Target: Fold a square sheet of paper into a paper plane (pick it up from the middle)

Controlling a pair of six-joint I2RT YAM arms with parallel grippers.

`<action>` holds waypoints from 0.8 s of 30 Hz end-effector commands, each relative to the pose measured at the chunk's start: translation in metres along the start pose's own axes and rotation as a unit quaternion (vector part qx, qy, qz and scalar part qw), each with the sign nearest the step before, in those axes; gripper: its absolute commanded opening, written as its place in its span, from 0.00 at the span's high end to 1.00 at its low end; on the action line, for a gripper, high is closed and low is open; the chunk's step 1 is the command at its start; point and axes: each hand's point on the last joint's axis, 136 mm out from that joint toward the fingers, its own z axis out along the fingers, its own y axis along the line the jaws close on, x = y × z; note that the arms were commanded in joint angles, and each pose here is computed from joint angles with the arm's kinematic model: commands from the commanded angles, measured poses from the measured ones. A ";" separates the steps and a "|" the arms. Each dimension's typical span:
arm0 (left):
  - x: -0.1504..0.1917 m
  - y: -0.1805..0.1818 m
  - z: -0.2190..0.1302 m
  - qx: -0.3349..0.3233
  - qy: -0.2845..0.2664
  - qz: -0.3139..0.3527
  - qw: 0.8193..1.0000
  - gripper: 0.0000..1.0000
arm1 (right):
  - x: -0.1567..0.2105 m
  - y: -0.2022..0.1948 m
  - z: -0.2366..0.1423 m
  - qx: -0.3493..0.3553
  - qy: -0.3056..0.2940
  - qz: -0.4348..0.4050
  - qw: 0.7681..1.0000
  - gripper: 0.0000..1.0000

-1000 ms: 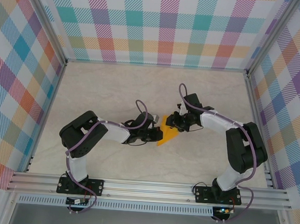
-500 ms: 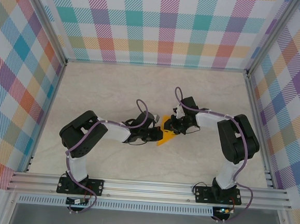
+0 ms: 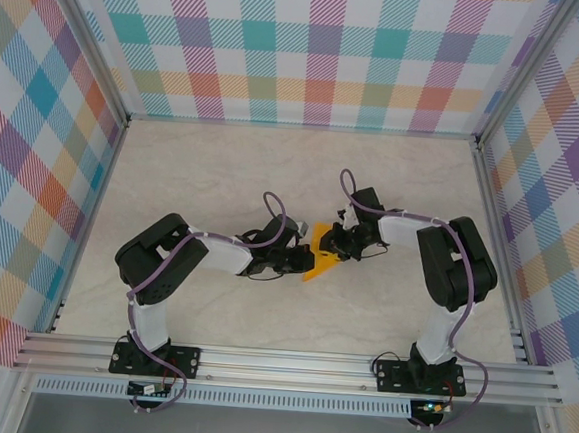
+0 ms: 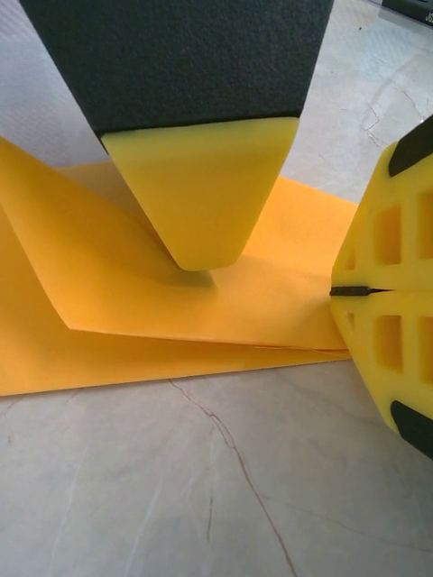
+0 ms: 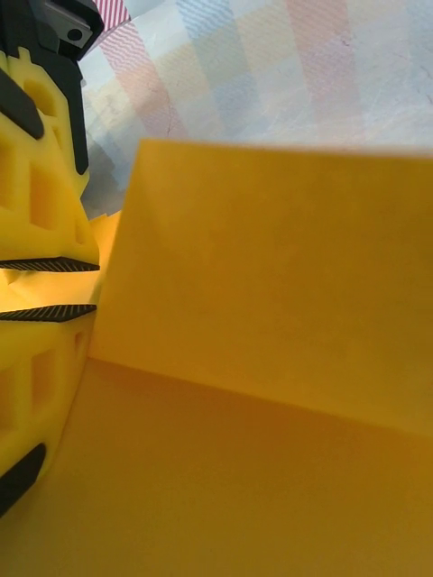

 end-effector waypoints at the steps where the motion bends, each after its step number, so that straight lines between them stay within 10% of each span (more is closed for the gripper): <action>1: 0.044 0.046 0.007 -0.073 0.073 -0.015 0.995 0.97 | -0.033 -0.012 -0.004 0.017 -0.051 0.005 0.999 0.79; 24: 0.067 0.069 -0.005 -0.101 0.089 -0.025 0.991 1.00 | -0.077 -0.008 -0.019 -0.009 -0.091 0.006 0.996 0.83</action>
